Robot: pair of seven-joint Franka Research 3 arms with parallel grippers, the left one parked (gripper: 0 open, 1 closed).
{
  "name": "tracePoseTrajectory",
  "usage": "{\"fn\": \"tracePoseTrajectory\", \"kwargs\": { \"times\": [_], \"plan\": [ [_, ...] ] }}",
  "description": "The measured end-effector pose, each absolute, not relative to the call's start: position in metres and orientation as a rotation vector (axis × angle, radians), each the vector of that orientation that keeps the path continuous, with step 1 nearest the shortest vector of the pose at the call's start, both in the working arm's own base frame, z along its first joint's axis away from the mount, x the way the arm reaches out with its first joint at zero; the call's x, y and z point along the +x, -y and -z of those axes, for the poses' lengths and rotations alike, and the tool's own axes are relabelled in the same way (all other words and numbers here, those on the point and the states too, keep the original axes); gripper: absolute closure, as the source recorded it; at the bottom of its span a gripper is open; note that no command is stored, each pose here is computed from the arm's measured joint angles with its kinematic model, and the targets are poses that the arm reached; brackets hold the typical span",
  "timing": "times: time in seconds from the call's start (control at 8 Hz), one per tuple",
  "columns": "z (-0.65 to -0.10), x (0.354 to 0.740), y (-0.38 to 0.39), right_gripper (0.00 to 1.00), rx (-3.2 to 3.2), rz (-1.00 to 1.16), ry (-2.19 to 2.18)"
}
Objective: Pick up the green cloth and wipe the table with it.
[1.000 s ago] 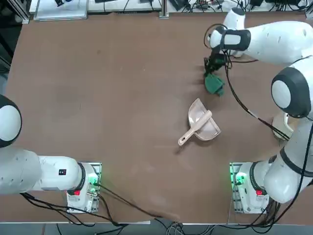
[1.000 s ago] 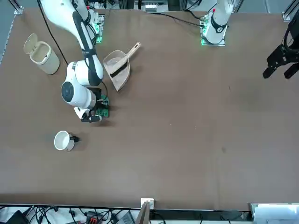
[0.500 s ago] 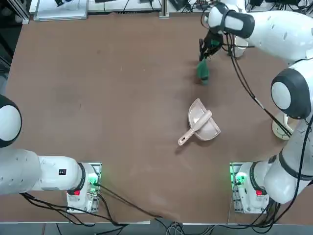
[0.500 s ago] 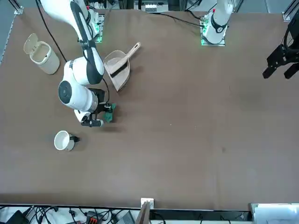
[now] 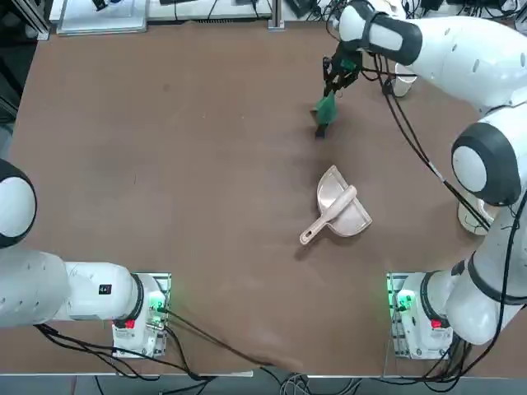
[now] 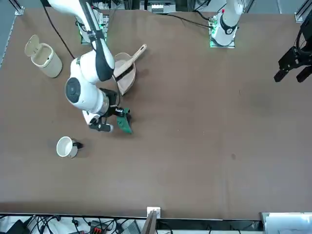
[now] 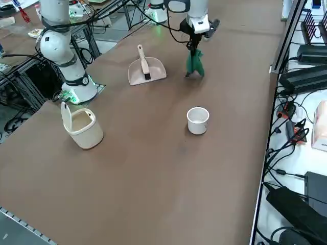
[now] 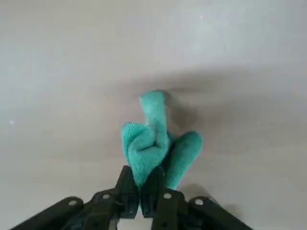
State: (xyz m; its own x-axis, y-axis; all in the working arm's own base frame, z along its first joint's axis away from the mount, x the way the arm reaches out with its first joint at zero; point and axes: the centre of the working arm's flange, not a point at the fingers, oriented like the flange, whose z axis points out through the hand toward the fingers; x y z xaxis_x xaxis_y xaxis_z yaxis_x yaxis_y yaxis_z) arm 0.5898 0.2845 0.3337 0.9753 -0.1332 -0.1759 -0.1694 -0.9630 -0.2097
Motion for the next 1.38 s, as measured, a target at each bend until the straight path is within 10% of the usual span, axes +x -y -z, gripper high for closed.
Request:
{"fn": "tracePoseTrajectory", "kwargs": {
  "times": [0.75,1.38],
  "plan": [
    [-0.238,0.579,-0.252,0.81,-2.995,-0.368,-0.143],
    [-0.360,0.611,-0.210,0.00,-3.115,-0.142,-0.022]
  ]
}}
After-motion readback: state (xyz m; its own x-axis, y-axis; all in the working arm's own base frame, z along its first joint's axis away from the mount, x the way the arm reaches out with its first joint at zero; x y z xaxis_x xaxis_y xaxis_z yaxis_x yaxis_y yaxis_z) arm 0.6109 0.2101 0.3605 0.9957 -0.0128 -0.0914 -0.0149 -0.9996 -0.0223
